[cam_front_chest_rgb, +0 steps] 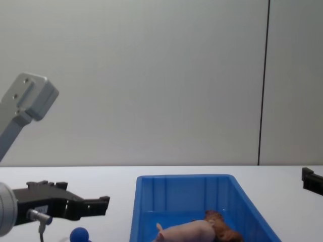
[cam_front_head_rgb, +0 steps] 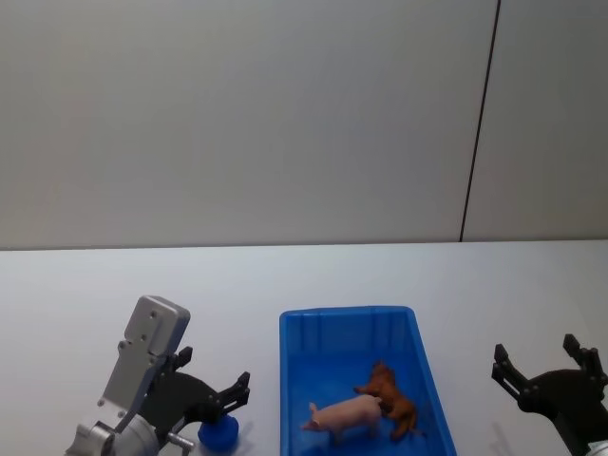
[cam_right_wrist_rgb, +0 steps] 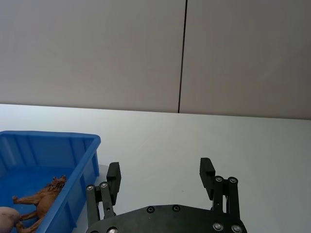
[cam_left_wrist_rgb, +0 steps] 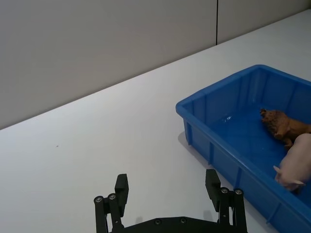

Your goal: Pick up the two dolls from the table and place them into the box.

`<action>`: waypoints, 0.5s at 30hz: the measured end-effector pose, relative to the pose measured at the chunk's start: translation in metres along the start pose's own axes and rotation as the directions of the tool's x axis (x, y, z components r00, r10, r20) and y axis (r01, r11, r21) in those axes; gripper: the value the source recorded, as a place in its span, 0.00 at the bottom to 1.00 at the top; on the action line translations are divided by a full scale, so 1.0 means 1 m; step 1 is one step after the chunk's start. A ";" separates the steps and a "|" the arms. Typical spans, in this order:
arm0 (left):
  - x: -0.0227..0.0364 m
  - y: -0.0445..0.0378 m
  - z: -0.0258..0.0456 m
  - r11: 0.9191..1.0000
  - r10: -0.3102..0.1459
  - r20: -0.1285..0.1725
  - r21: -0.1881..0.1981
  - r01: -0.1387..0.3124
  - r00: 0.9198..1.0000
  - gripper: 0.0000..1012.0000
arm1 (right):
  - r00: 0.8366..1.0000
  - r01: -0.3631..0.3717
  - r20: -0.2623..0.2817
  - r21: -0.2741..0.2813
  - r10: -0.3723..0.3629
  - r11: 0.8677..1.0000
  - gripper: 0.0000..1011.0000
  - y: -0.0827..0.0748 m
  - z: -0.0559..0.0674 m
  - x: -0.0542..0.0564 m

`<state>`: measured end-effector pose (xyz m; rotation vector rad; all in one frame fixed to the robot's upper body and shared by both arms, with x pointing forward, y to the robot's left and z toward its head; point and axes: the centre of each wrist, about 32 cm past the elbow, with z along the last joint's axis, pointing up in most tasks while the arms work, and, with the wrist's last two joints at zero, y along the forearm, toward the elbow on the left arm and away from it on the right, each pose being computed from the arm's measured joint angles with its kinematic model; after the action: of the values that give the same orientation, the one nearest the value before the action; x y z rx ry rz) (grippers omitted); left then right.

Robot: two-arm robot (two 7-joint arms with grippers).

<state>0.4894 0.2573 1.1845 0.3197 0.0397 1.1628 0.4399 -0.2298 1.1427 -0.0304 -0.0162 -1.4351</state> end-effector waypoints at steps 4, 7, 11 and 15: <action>0.0015 0.0003 -0.0041 1.000 -0.006 -0.008 0.019 0.006 1.000 0.99 | 1.000 0.000 0.000 0.000 0.000 1.000 0.99 0.000 0.000 0.000; 0.0021 0.0007 -0.0066 0.999 -0.011 -0.013 0.030 0.011 1.000 0.99 | 1.000 0.000 0.000 0.000 0.000 1.000 0.99 0.000 0.000 0.000; 0.0029 0.0016 -0.0101 0.999 -0.016 -0.020 0.045 0.017 1.000 0.99 | 1.000 0.000 0.000 0.000 0.000 1.000 0.99 0.000 0.000 0.000; 0.0034 0.0025 -0.0141 0.998 -0.021 -0.027 0.062 0.023 0.999 0.99 | 1.000 0.000 0.000 0.000 0.000 1.000 0.99 0.000 0.000 0.000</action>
<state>0.4858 0.2644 1.1721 0.3585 0.1024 1.1456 0.4399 -0.2298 1.1427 -0.0304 -0.0161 -1.4350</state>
